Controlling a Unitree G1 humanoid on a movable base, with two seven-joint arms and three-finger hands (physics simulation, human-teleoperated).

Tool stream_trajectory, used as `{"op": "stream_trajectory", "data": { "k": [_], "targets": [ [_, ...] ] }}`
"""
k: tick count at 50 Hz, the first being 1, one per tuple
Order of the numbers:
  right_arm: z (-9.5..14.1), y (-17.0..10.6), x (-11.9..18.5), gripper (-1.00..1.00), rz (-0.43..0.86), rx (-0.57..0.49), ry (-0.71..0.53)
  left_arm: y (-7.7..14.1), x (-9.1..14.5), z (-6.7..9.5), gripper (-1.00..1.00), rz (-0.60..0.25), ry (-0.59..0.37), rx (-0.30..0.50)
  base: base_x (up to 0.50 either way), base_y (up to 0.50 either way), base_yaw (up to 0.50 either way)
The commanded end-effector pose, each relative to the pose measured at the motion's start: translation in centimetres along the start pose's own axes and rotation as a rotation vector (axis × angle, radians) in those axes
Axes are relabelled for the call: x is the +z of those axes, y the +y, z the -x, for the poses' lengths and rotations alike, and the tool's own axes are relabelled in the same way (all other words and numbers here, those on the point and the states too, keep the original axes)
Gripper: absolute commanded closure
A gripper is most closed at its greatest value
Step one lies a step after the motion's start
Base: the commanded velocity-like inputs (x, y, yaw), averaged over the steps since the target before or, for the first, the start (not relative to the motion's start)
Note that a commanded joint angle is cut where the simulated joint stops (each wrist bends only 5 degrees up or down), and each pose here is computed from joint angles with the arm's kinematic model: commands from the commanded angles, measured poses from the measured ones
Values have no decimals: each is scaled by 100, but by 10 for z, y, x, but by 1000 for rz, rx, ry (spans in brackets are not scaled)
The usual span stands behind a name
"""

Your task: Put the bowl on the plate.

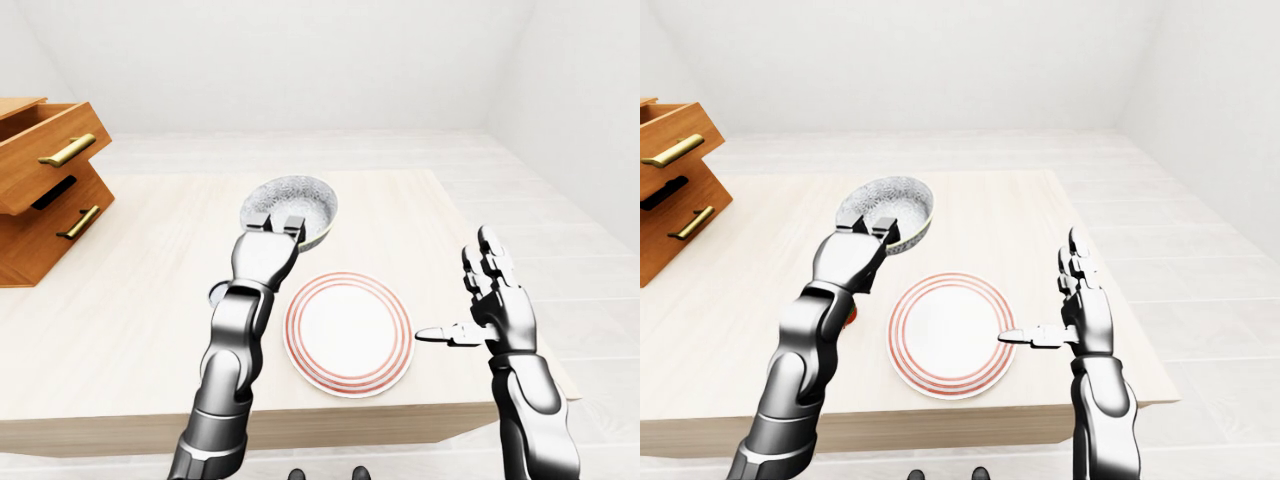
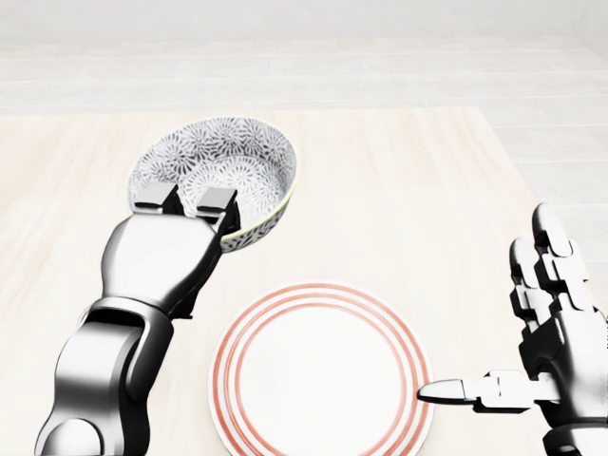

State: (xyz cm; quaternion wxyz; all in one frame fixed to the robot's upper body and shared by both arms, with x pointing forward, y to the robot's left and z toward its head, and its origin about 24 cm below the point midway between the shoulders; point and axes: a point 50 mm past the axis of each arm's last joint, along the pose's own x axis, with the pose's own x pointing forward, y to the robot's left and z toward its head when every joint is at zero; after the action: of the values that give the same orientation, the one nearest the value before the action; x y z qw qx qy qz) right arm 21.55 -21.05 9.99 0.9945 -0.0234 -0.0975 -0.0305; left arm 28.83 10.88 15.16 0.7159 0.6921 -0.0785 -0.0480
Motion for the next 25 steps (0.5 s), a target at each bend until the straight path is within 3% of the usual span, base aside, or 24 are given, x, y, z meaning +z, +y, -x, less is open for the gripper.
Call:
{"op": "stream_trajectory", "data": {
  "k": [1, 7, 25],
  "targets": [
    [-3, -1, -10, -100, -3, -4, 22, -18, 21, 9, 100, 24, -62, 13, 0, 0, 0],
    [-2, -5, -11, -100, -9, -9, 23, -34, 26, 8, 100, 5, -76, 4, 0, 0, 0],
    [2, -5, -5, -100, 7, -11, 6, -35, 52, 22, 100, 27, -159, 22, 0, 0, 0]
  ]
}}
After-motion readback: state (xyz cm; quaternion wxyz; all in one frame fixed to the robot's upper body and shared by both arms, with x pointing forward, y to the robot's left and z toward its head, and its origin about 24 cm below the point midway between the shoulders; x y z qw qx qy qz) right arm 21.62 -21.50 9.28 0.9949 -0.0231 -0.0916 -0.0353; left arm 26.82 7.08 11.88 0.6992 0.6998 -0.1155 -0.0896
